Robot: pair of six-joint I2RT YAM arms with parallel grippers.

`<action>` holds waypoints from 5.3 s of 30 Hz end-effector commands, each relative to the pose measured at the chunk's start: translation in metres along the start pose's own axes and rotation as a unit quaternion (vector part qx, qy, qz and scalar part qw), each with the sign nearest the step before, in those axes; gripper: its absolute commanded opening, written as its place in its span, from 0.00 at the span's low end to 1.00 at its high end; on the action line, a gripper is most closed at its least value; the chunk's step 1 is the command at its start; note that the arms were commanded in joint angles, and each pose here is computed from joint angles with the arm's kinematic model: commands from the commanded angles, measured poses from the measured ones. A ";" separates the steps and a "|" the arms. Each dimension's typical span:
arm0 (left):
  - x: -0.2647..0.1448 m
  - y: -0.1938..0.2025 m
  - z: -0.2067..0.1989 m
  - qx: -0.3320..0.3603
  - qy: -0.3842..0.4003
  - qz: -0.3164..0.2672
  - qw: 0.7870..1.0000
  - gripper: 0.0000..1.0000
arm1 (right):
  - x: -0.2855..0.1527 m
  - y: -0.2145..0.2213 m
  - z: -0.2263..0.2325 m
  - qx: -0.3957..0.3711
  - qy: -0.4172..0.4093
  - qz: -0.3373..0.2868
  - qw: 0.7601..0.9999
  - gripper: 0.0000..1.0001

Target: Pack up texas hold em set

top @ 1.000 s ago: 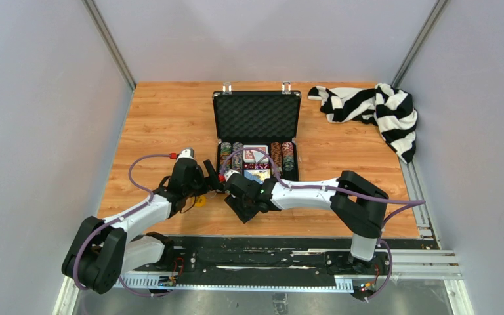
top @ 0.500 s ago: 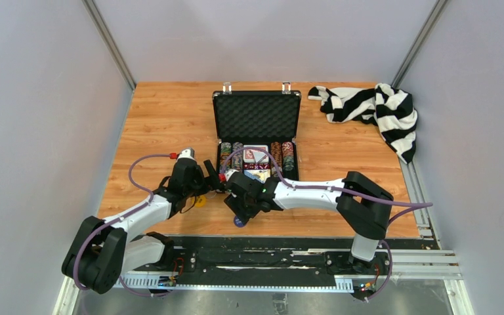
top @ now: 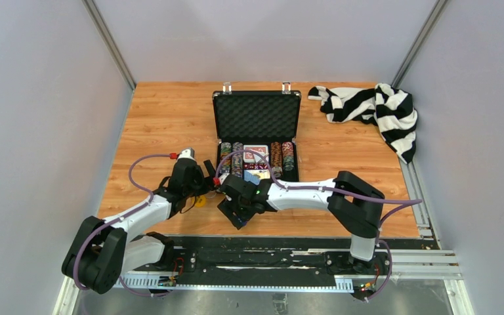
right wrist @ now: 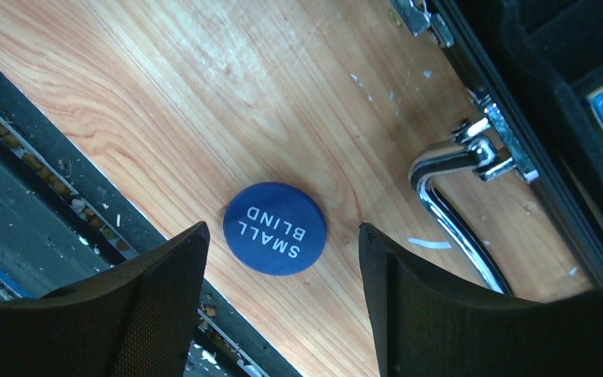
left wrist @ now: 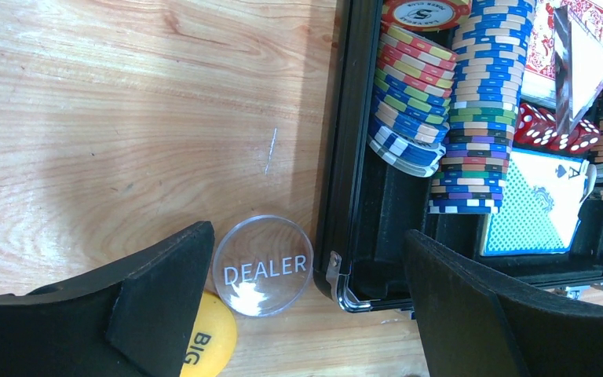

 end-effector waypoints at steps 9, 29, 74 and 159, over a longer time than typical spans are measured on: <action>-0.002 0.004 0.004 -0.003 0.001 0.005 1.000 0.95 | -0.003 0.008 0.007 -0.025 0.039 0.039 0.998 0.64; -0.010 0.005 0.011 -0.006 -0.028 -0.008 1.000 0.98 | 0.015 0.015 0.014 -0.042 0.070 0.089 0.993 0.60; -0.012 0.003 0.011 -0.004 -0.027 -0.005 1.000 1.00 | -0.031 -0.019 -0.005 -0.022 0.107 0.027 0.994 0.47; -0.001 0.003 0.010 0.002 -0.020 0.011 1.000 0.99 | -0.052 -0.081 -0.133 0.220 -0.166 -0.168 0.946 0.01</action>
Point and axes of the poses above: each gripper's point midway between its finger pads, its own x axis out along the fingers, its own z axis along the line the jaws close on, y = z × x, the point moved 9 cm from there along -x, back along the fingers, and after that the axes turned 7 degrees about x, right-handed, at the moved point
